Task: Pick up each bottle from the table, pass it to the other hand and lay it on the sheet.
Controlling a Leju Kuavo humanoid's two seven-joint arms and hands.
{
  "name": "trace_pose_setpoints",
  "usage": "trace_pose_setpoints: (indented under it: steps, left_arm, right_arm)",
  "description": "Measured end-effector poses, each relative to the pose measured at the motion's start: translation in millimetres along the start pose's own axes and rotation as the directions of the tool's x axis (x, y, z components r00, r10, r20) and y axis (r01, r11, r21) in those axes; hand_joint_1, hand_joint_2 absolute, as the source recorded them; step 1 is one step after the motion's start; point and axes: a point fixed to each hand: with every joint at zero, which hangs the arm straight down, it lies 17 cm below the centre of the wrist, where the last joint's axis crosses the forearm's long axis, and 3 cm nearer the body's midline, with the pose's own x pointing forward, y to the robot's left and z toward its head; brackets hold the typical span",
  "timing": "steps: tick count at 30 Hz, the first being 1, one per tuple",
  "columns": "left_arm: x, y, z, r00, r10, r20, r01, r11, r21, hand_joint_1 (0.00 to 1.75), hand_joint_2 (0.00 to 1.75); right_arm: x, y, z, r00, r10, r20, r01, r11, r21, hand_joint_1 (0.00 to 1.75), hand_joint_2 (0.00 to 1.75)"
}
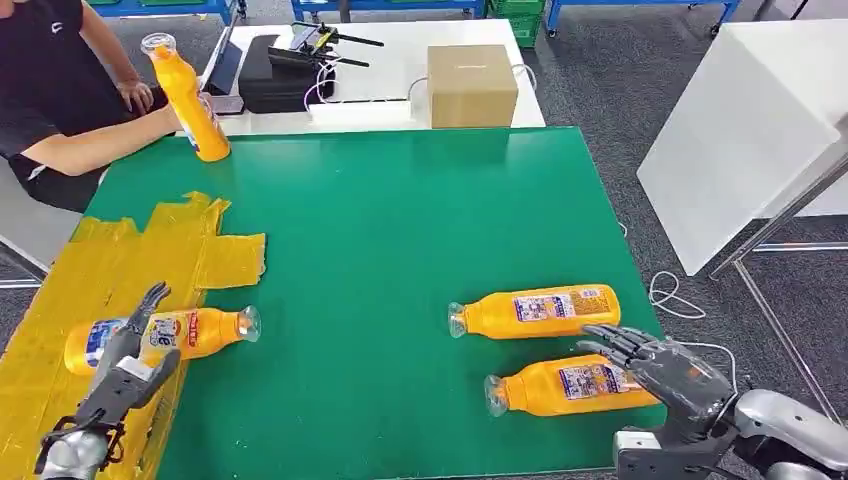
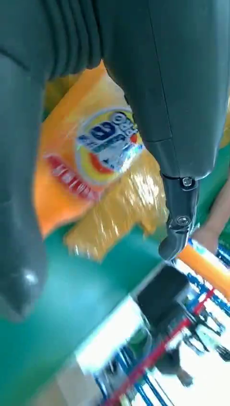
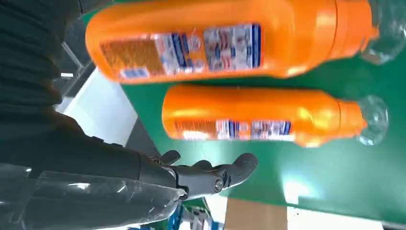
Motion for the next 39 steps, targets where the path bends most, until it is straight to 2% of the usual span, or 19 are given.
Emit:
trace_pose_setpoints:
  steps: [3,15,22,30,39]
  left_arm:
    - [26.8,5.5,-7.0,0.990,0.122,0.066,-0.125,0.992,0.035,0.00,0.00]
    - [85.5,12.9,-18.9,0.941,0.259,0.218,-0.274,0.961,0.037,0.00,0.00]
    - [88.7,16.7,-17.2,0.943,0.247,0.225,-0.266,0.962,0.060,0.00,0.00]
    - [90.4,17.0,-16.3,0.940,0.252,0.228,-0.274,0.959,0.069,0.00,0.00]
    - [90.8,17.0,-11.3,0.939,0.260,0.226,-0.282,0.957,0.073,0.00,0.00]
  right_arm:
    - [-2.6,11.7,-2.7,1.000,-0.012,-0.016,0.012,1.000,0.011,0.00,1.75]
    - [-5.9,48.6,-8.5,0.997,-0.043,-0.062,0.047,0.997,0.053,0.00,1.75]
    - [-25.2,54.3,7.1,0.989,-0.018,-0.144,0.025,0.999,0.045,0.00,1.75]
    - [-30.8,54.0,15.6,0.986,0.001,-0.167,0.008,0.999,0.051,0.00,1.75]
    - [-50.7,30.0,30.7,0.967,0.091,-0.236,-0.089,0.996,0.022,0.00,1.75]
